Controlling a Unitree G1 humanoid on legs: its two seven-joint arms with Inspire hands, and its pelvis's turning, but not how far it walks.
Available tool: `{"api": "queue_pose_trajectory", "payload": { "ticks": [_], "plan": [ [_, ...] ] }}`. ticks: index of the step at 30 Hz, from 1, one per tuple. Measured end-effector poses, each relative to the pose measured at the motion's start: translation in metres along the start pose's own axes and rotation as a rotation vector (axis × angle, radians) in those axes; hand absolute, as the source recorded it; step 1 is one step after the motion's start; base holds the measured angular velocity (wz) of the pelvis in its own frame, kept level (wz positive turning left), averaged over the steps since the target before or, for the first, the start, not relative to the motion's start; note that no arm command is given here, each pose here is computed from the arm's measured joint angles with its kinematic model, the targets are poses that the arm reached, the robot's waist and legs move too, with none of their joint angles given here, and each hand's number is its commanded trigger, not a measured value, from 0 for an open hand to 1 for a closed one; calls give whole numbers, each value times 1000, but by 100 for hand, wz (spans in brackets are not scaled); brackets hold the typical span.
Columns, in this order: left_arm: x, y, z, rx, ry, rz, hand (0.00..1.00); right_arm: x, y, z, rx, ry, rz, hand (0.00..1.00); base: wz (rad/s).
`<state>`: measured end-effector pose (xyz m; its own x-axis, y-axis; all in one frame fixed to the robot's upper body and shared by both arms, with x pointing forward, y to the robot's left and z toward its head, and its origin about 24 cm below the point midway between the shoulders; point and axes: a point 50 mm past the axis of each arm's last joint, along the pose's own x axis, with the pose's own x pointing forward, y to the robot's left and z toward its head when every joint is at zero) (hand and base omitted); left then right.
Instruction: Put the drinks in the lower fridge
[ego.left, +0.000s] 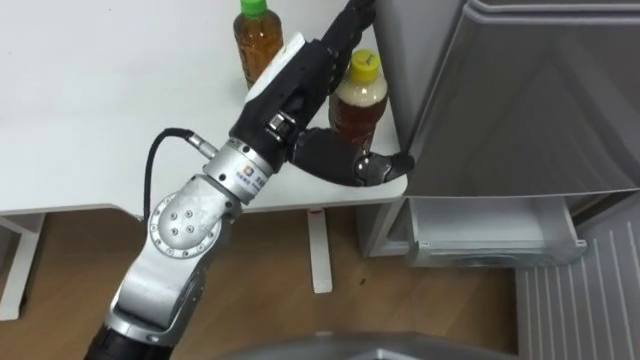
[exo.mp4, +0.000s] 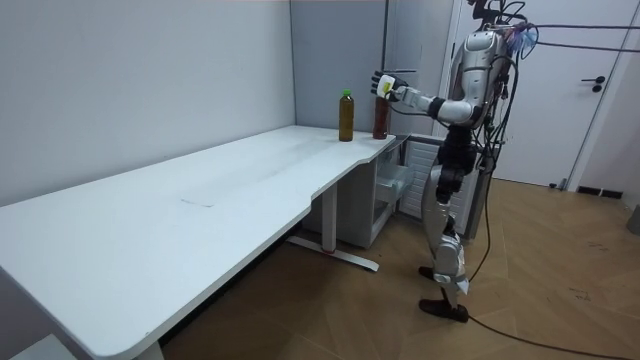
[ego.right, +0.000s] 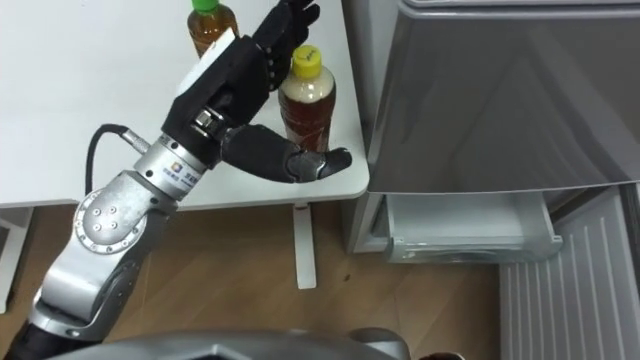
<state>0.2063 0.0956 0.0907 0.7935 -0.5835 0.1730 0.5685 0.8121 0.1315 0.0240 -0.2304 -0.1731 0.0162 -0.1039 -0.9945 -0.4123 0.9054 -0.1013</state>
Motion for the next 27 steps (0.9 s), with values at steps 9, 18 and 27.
{"api": "queue_pose_trajectory", "payload": {
  "ticks": [9, 18, 27],
  "plan": [
    [-2, 2, -12, -8, 43, 17, 0, 0, 1, 3, -1, -26, -3, 0, -2],
    [-8, 4, -33, -27, 147, 41, 0, 0, 1, 2, -1, -25, -2, 0, 0],
    [-8, 4, -33, -25, 148, 42, 0, 0, 2, 2, -2, -24, 0, 0, 0]
  ]
}}
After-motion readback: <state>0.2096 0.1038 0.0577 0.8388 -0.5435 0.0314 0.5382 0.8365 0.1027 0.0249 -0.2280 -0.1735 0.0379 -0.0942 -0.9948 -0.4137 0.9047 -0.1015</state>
